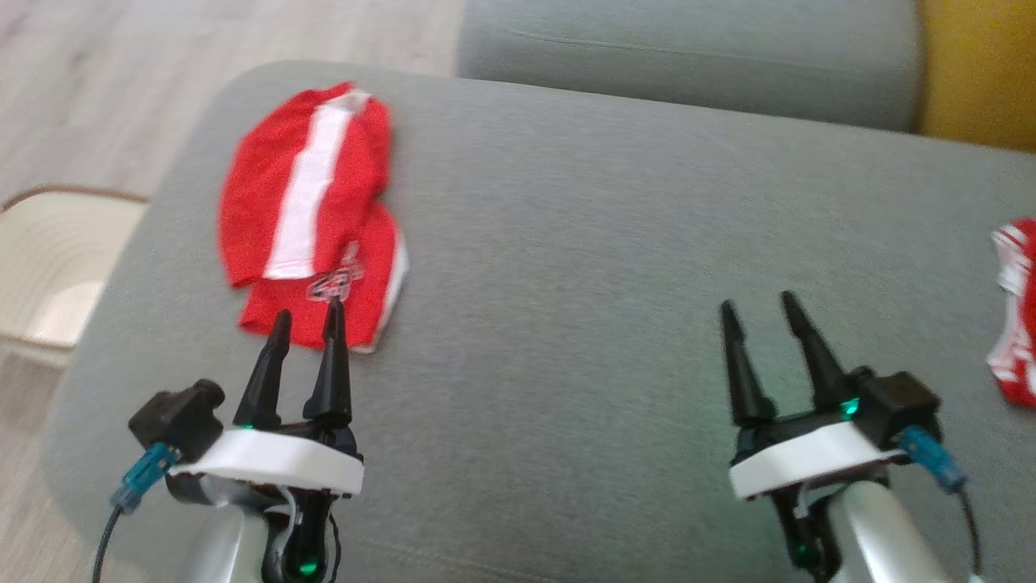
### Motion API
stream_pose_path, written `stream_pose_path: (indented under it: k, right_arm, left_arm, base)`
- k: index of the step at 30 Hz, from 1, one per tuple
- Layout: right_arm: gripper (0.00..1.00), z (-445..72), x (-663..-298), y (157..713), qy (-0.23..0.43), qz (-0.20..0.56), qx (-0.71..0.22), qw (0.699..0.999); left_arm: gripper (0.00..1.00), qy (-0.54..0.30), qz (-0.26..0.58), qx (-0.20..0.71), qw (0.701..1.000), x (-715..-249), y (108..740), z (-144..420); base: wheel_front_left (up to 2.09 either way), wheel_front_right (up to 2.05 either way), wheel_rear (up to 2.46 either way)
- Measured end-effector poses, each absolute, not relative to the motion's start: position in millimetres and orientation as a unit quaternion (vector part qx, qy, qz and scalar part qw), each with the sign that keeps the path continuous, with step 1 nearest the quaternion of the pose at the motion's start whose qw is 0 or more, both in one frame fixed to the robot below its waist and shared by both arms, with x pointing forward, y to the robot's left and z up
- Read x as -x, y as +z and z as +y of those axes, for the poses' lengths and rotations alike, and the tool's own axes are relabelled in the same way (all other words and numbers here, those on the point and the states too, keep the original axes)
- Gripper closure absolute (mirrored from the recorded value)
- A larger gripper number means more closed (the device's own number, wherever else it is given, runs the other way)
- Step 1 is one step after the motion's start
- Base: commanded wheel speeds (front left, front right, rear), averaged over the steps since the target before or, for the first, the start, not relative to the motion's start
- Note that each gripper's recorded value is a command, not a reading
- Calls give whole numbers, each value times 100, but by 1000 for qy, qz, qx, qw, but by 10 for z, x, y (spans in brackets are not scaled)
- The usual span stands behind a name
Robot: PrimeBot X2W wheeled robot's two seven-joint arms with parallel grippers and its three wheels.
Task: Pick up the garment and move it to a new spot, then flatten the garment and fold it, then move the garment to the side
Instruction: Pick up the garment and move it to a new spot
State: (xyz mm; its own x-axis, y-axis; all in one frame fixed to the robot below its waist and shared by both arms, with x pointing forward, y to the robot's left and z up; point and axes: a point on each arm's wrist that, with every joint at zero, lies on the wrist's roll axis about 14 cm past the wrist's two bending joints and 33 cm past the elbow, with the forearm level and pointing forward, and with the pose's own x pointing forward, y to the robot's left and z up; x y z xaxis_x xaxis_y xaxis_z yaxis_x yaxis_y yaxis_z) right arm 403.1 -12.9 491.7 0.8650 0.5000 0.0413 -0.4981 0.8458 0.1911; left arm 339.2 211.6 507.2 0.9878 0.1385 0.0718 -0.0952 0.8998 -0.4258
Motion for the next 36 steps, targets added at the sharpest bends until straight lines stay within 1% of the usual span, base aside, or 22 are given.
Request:
stream_pose_path:
  k: [4, 11, 15, 26, 31, 36]
  right_arm:
    - [0, 255, -3936, 4901, 315, 13, -92, 944]
    - [0, 813, -3736, 4942, 396, 20, -100, 913]
    - [0, 1009, -3675, 4920, 425, 27, -98, 900]
    - [0, 1040, -3733, 4836, 424, 40, -102, 899]
    - [0, 915, -3865, 4809, 400, 40, -106, 909]
    - [0, 743, -4027, 4800, 373, 32, -101, 922]
  left_arm:
    - [0, 98, -63, 208, 971, -3200, 5105, 2348]
    - [0, 183, -81, 205, 958, -2736, 5092, 2795]
    - [0, 210, -80, 203, 953, -2600, 5057, 2913]
    - [0, 226, -83, 197, 950, -2579, 5083, 2999]
    - [0, 219, -71, 188, 955, -2642, 5032, 2994]
    - [0, 206, -53, 161, 964, -2864, 4988, 3059]
  base:
    - [0, 0, 0]
    - [0, 0, 0]
    - [0, 0, 0]
    - [0, 0, 0]
    - [0, 0, 0]
    - [0, 0, 0]
